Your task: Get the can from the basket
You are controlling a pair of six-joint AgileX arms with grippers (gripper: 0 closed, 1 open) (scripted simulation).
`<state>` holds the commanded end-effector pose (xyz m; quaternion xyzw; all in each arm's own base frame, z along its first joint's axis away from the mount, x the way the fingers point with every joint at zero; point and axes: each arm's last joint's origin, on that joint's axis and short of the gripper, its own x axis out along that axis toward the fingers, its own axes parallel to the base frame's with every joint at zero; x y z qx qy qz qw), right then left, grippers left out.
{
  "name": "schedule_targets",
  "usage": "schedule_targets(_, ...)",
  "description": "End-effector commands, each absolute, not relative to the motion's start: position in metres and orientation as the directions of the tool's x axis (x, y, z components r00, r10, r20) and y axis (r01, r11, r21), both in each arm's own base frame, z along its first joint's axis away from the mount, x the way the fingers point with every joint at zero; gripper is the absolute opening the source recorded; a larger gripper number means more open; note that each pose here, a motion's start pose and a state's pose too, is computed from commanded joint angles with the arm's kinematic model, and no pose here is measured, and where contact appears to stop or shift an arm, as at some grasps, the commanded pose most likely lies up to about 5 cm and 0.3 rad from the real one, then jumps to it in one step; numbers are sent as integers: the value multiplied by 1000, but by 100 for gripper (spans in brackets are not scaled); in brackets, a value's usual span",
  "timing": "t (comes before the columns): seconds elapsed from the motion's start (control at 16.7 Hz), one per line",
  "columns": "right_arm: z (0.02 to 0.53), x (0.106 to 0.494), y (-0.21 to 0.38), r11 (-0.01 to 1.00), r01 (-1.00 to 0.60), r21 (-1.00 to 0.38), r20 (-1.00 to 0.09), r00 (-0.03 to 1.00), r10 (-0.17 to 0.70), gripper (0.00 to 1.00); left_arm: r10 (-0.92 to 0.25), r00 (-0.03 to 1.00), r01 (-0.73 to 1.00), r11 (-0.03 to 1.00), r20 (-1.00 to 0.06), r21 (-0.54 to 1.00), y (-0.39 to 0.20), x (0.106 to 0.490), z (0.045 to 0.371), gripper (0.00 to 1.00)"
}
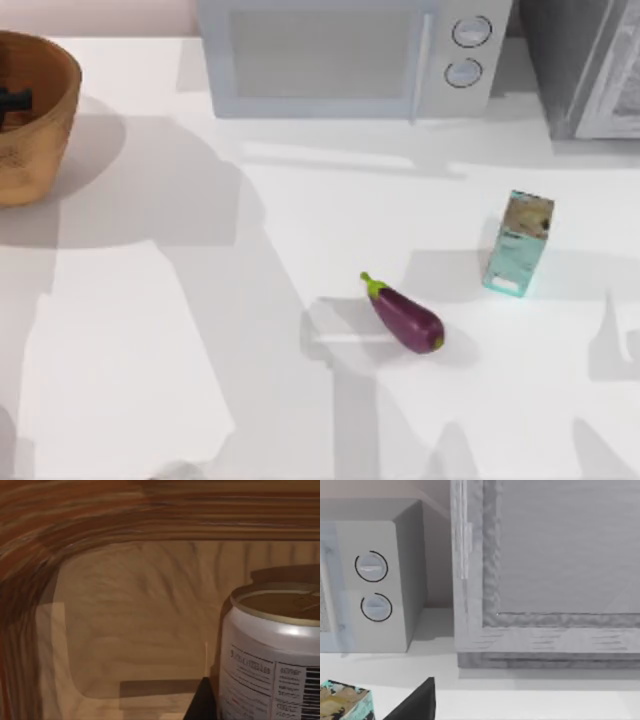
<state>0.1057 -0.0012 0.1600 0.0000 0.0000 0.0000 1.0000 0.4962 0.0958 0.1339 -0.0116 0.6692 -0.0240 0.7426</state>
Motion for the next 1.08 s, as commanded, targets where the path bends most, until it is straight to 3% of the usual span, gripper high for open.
schedule_targets(0.06,160,106,-1,1000,0,0,0,1000,0,100,-42,121,9,999,-992,-41,96,489,154,0)
schedule_targets(0.3,160,106,-1,1000,0,0,0,1000,0,100,-32,167,7,999,-985,-31,94,484,169,0)
schedule_targets(0.6,160,106,-1,1000,0,0,0,1000,0,100,3,358,6,1000,-934,6,76,445,238,0)
schedule_targets(0.84,160,106,-1,1000,0,0,0,1000,0,100,25,543,2,1000,-839,31,51,367,294,0)
schedule_targets(1.08,160,106,-1,1000,0,0,0,1000,0,100,33,720,-6,999,-693,42,26,261,307,0)
